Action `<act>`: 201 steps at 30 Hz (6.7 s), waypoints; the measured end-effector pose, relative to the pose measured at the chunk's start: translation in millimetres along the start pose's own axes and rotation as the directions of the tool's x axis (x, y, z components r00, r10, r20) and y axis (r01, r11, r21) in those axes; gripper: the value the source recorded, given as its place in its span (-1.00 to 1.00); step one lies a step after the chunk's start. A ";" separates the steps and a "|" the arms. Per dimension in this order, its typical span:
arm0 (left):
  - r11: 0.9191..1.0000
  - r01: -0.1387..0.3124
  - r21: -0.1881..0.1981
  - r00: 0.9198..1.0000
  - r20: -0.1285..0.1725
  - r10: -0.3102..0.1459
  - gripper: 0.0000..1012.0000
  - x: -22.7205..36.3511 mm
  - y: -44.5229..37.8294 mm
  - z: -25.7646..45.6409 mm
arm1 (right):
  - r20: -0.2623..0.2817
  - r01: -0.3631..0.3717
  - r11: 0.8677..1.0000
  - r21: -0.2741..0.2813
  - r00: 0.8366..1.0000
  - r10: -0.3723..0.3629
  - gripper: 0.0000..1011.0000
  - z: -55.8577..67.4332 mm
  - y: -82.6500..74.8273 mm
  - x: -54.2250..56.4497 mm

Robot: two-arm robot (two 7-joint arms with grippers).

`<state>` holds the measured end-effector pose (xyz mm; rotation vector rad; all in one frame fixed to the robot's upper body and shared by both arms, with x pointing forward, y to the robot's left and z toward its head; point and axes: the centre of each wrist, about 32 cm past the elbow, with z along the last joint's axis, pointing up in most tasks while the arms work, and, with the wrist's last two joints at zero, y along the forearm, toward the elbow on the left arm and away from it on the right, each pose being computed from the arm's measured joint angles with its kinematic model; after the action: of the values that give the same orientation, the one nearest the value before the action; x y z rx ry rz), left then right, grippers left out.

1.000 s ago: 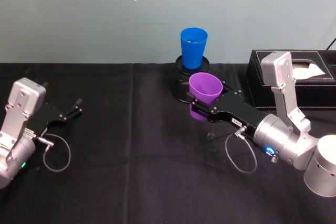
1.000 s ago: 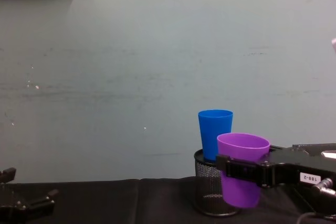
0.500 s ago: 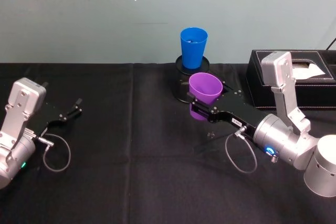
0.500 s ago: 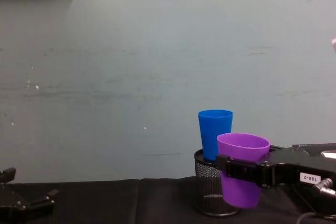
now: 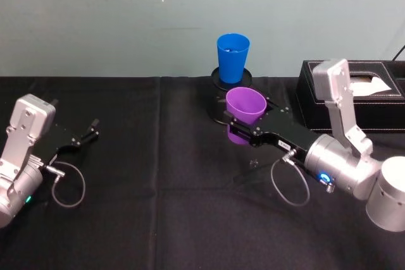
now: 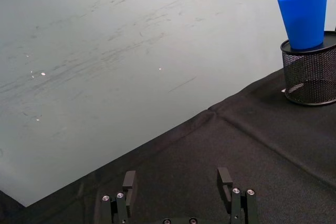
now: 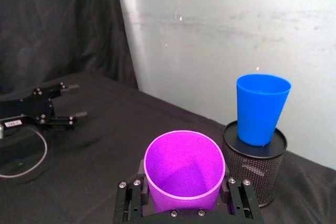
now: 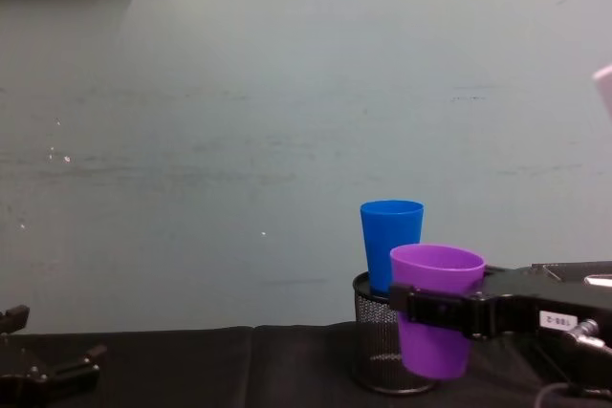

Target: Pick up one cup with a gripper and tap it against the other cup.

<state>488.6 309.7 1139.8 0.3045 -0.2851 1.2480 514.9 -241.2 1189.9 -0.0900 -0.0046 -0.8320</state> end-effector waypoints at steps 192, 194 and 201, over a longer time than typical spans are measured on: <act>1.000 0.000 0.000 1.000 0.000 0.000 0.98 0.0 0.0 0.0 | -0.088 0.146 0.984 -0.106 0.984 -0.155 0.46 33.7 75.0 38.7; 1.000 0.000 0.000 1.000 0.000 0.000 0.98 0.0 0.0 0.0 | -0.088 0.146 0.984 -0.106 0.984 -0.155 0.46 33.7 75.0 38.7; 1.000 0.000 0.000 1.000 0.000 0.000 0.98 0.0 0.0 0.0 | -0.088 0.146 0.984 -0.106 0.984 -0.155 0.46 33.7 75.0 38.7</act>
<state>488.6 309.7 1139.8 0.3044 -0.2851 1.2480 597.4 -216.7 1219.1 -0.1446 0.1215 -0.9872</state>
